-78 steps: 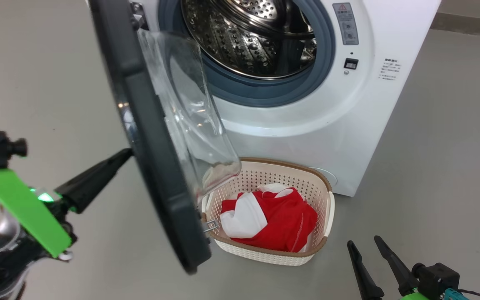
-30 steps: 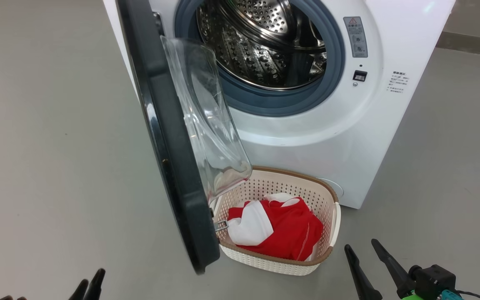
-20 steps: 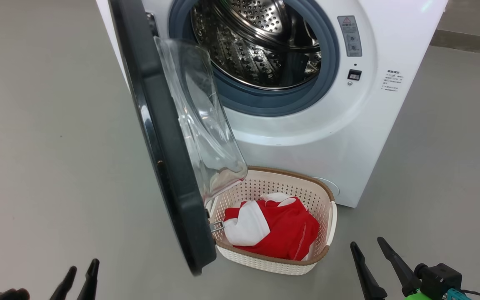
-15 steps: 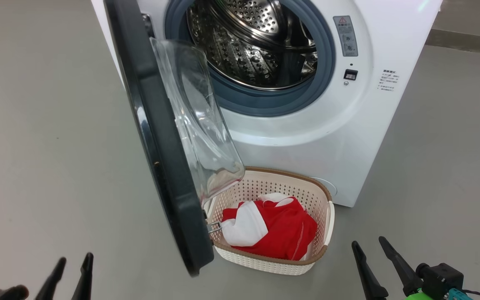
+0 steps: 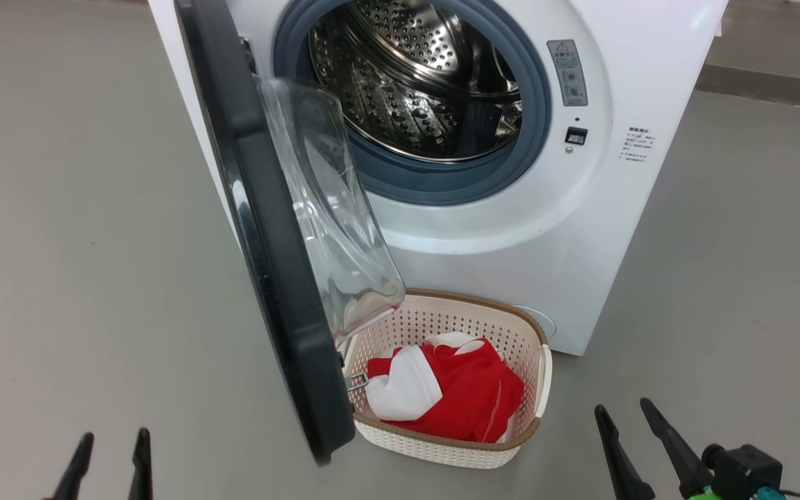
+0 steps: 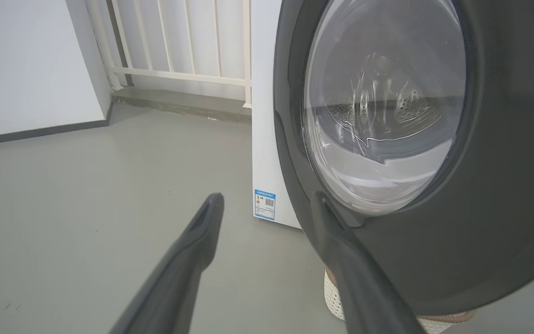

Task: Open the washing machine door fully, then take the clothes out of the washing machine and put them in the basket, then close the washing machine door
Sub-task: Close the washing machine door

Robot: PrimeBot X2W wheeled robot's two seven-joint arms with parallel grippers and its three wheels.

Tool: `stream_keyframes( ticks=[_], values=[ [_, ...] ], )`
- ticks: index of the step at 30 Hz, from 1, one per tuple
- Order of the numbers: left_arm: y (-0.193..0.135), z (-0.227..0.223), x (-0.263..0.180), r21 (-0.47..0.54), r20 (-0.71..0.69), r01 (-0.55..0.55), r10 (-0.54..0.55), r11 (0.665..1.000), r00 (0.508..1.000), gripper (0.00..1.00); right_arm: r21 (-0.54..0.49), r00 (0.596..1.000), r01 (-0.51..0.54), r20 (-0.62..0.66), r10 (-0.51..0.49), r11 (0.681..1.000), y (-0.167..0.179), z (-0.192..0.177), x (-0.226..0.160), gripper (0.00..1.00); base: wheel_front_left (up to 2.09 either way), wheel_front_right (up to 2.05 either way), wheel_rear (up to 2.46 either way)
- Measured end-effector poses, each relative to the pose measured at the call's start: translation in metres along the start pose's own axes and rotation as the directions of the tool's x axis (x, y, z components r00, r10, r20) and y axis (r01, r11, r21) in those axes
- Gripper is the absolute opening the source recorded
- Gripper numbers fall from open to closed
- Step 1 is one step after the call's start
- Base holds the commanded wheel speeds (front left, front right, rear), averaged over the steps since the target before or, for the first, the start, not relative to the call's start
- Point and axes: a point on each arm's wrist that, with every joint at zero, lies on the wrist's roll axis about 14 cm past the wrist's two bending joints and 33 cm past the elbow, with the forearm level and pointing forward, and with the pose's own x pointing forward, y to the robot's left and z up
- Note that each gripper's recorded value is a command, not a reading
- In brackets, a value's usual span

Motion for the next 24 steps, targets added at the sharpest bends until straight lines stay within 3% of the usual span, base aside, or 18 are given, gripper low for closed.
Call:
stream_keyframes(
  ticks=[8, 23, 24],
  values=[
    [-0.005, -0.019, -0.009, -0.003, -0.052, -0.005, 0.005, 1.0, 0.999, 1.0, 0.001, 1.0, 0.014, -0.02, -0.014, 1.0, -0.003, -0.007, -0.009, 1.0, 0.0, 0.0, 0.0],
    [-0.003, -0.013, -0.009, -0.008, -0.032, -0.013, 0.013, 1.0, 0.999, 1.0, 0.01, 1.0, 0.015, -0.01, -0.015, 1.0, -0.001, -0.005, -0.009, 1.0, 0.0, 0.0, 0.0],
    [-0.004, -0.012, -0.008, -0.011, -0.029, -0.008, 0.008, 1.0, 1.0, 0.87, 0.01, 1.0, 0.016, -0.01, -0.016, 1.0, -0.001, -0.005, -0.009, 1.0, 0.0, 0.0, 0.0]
  ],
)
